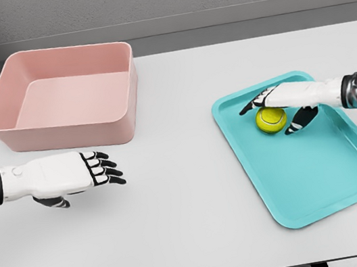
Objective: Put the tennis from the blue tray into the pink basket with both arms
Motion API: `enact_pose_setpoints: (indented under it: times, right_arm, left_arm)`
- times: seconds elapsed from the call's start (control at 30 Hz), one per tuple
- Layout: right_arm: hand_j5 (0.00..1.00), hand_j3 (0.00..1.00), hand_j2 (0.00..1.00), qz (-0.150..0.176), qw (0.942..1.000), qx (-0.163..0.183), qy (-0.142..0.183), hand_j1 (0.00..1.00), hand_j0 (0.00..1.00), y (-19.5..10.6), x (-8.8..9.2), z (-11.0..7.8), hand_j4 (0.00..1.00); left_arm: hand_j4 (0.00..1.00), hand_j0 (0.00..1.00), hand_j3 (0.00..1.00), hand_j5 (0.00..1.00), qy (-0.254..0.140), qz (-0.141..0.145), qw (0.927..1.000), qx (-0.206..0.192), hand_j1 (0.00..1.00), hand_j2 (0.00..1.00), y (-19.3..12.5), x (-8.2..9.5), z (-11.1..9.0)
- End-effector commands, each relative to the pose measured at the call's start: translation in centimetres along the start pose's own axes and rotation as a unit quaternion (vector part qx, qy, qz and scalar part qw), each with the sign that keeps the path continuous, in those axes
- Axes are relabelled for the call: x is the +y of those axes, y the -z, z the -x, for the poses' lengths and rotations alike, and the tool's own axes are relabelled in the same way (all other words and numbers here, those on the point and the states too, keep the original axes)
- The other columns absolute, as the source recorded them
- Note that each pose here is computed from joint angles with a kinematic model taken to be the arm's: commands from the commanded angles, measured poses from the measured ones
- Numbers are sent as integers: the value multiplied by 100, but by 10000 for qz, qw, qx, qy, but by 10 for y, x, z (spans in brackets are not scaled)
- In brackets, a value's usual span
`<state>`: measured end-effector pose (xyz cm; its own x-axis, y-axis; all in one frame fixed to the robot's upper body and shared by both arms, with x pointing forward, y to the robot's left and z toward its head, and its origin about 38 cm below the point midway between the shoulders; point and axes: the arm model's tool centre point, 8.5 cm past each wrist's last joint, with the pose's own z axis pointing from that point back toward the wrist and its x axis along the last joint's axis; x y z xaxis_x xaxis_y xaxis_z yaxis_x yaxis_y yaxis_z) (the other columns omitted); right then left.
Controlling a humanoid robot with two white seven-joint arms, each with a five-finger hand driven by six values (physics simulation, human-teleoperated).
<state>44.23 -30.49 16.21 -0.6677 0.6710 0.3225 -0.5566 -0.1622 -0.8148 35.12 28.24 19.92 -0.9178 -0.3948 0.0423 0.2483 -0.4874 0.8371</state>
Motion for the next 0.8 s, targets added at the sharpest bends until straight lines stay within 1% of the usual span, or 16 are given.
enact_pose_setpoints:
  times: [0.0, 0.13, 0.33, 0.37, 0.53, 0.7, 0.77]
  right_arm:
    - [86, 86, 86, -9, 10000, -28, 21, 86, 86, 1, 1, -1, 86]
    - [80, 80, 80, -47, 10000, -42, 24, 80, 80, 2, 3, -1, 80]
    - [67, 67, 67, -50, 10000, -7, 41, 67, 67, 1, 4, 1, 67]
    - [65, 65, 65, -46, 10000, 36, 57, 65, 65, -1, 4, 4, 65]
    - [56, 56, 56, -46, 10000, 42, 64, 56, 56, 0, 4, 4, 56]
    - [56, 56, 56, -37, 10000, -54, 35, 56, 56, 0, 4, 1, 56]
    - [54, 54, 54, 5, 9998, -207, -52, 54, 54, -1, -1, -2, 54]
  left_arm:
    - [100, 100, 100, 100, -20, -17, 10000, 0, 100, 100, 0, 1, 0]
    - [100, 100, 100, 100, -25, -15, 10000, 6, 100, 100, 0, 0, 0]
    - [100, 100, 100, 100, -25, -15, 10000, 6, 100, 100, 0, 0, 0]
    - [100, 100, 100, 100, -20, -17, 10000, 0, 100, 100, 0, 1, 0]
    - [100, 100, 100, 100, -25, -15, 10000, 6, 100, 100, 0, 0, 0]
    - [100, 100, 100, 100, -19, -10, 10000, 8, 100, 100, 0, 0, 0]
    - [100, 100, 100, 100, -19, -5, 10000, 14, 100, 100, -1, 0, 1]
